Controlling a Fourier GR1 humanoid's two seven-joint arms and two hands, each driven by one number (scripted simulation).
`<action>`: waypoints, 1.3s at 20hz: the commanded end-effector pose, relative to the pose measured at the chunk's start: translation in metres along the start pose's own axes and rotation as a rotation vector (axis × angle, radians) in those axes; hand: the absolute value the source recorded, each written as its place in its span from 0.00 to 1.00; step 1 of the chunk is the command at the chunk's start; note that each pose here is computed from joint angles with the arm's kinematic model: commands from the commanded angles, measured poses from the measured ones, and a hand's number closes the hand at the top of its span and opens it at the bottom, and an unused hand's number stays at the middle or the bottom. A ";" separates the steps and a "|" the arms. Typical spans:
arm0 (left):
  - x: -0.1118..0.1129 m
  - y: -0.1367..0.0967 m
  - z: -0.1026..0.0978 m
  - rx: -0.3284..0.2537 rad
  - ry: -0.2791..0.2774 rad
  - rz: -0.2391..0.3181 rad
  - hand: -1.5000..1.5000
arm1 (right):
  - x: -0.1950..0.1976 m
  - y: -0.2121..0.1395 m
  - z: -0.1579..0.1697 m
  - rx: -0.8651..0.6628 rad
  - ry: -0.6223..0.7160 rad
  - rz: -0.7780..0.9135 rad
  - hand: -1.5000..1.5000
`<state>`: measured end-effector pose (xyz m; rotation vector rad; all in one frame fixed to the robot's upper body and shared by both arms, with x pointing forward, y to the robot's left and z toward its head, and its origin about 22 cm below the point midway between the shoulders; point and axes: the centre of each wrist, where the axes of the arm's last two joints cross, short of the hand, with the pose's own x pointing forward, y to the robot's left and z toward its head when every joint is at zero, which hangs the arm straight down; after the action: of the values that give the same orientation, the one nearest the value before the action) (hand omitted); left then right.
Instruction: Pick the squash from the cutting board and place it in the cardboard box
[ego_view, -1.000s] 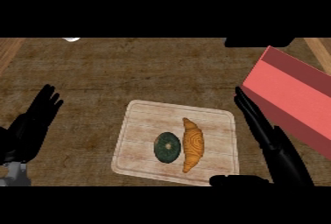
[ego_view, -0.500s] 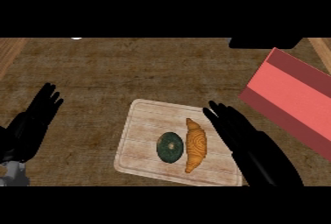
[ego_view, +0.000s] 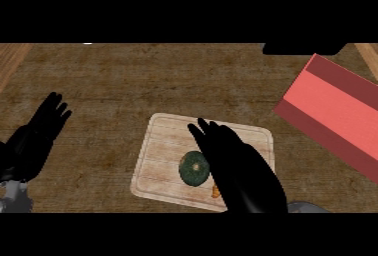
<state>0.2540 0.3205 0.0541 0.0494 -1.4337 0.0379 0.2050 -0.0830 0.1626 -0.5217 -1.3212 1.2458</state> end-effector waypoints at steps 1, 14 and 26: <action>0.007 -0.003 -0.003 0.006 0.002 0.002 0.50 | 0.019 -0.009 0.001 0.044 0.130 0.046 0.00; -0.010 0.002 0.012 0.008 0.001 0.002 0.50 | 0.019 0.017 -0.032 0.103 0.142 0.058 0.00; -0.004 0.009 0.000 0.015 -0.022 -0.014 0.50 | 0.036 0.035 -0.035 0.092 0.137 0.159 0.00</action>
<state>0.2474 0.3234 0.0475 0.0560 -1.4414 0.0468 0.2185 -0.0434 0.1425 -0.5377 -1.2515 1.3290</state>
